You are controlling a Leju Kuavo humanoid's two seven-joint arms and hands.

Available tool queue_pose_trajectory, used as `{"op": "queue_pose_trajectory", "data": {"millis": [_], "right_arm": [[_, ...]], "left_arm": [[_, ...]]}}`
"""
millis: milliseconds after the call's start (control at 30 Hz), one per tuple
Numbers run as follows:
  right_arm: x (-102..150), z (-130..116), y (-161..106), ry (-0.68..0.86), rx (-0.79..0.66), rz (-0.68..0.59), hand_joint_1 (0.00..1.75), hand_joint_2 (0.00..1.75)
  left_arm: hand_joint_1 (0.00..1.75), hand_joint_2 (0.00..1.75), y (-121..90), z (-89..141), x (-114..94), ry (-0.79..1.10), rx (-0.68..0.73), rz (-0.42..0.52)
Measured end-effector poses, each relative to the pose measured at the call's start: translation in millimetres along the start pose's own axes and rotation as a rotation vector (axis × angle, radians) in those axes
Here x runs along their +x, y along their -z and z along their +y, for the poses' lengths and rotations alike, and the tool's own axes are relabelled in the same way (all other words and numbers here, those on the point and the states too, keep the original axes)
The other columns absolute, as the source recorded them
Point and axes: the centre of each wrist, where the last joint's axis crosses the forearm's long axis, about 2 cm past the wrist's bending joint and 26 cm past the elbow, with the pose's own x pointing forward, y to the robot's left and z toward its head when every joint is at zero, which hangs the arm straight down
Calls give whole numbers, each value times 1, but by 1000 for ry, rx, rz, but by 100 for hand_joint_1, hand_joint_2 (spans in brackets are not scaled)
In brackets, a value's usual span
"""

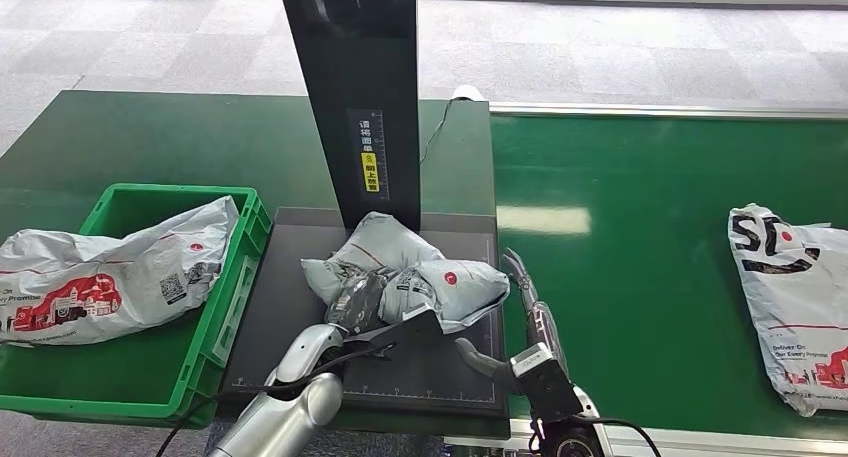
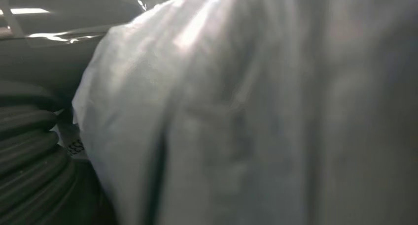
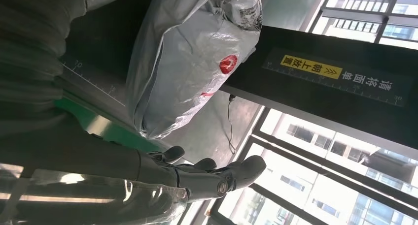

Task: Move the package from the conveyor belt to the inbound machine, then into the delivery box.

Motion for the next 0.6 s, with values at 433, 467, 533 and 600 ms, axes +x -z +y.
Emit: {"op": "queue_pose_trajectory", "data": {"millis": [433, 467, 533, 600], "right_arm": [[-2, -2, -2, 4, -7, -5, 0, 175], [-2, -3, -3, 6, -10, -6, 0, 175], [-3, -4, -5, 12, -18, -6, 0, 175], [-4, -6, -7, 20, -26, -6, 0, 175]], "left_arm": [[175, 175, -16, 5, -1, -65, 298, -245], [175, 175, -18, 6, -1, -68, 354, -276], [175, 175, -25, 10, 0, -56, 504, -347], [175, 175, -33, 16, 2, -11, 651, -419]]}}
